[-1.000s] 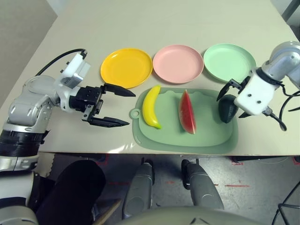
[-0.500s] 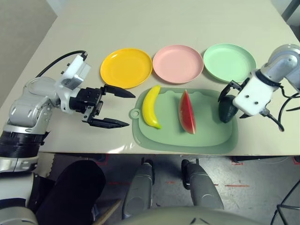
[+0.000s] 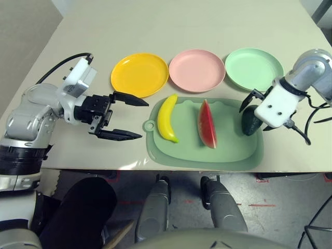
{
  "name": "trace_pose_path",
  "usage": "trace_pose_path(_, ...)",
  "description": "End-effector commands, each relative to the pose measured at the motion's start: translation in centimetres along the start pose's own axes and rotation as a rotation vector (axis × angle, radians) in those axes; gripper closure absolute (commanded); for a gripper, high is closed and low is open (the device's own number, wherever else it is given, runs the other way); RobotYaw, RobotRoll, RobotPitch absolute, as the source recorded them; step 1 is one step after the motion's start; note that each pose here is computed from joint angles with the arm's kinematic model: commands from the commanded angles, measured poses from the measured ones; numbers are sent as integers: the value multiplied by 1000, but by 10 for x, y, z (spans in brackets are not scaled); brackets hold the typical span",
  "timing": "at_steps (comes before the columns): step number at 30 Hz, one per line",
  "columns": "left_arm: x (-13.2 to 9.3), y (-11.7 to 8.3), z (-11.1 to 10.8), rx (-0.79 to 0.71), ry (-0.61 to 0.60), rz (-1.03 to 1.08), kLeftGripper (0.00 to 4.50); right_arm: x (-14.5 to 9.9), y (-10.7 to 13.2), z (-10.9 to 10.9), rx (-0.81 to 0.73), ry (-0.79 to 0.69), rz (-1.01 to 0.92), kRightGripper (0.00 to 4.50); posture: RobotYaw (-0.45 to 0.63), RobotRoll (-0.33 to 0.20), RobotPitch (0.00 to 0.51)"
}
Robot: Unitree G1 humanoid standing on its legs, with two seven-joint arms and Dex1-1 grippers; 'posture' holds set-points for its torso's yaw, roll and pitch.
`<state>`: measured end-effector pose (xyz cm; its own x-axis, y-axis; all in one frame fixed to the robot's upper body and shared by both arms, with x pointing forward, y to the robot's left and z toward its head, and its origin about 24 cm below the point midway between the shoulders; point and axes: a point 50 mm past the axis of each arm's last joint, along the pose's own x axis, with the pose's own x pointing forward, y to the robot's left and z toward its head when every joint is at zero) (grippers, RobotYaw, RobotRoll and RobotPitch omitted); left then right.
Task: Place the fruits into color-matched plates.
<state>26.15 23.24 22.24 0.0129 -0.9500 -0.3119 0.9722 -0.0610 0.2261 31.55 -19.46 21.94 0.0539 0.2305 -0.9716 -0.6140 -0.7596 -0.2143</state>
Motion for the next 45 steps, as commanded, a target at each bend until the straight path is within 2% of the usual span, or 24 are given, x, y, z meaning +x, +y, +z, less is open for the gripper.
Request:
trace_pose_path(1,0,-3,1,11,17,-12,28,0,0,-1,-1,9,-4,0,-47,0,287)
trace_pose_path(17,-3,-3,0,14,31,-6,28,1,-2,-5,11,31,-4,0,-49,0,290)
trace_pose_path(20,-3,-2,0,21,31,-3,0,2,-2,-5,15,33,2,437,-49,0,290)
trace_pose_path(23,-4,-2,1,26,34,1,0,2,-3,-4,19,26,0,1450,-45,0,291)
trace_pose_path(33,-7,-2,-1,22,41,11,0,0,-3,-1,32,14,-6,1545,-46,0,290)
trace_pose_path(39,-6,-1,-4,8,48,19,0,-21,-18,4,118,-43,-99,1545,-44,0,285)
trace_pose_path(45,0,10,1,8,20,136,0,-57,-46,-14,246,11,-258,1545,-40,0,278)
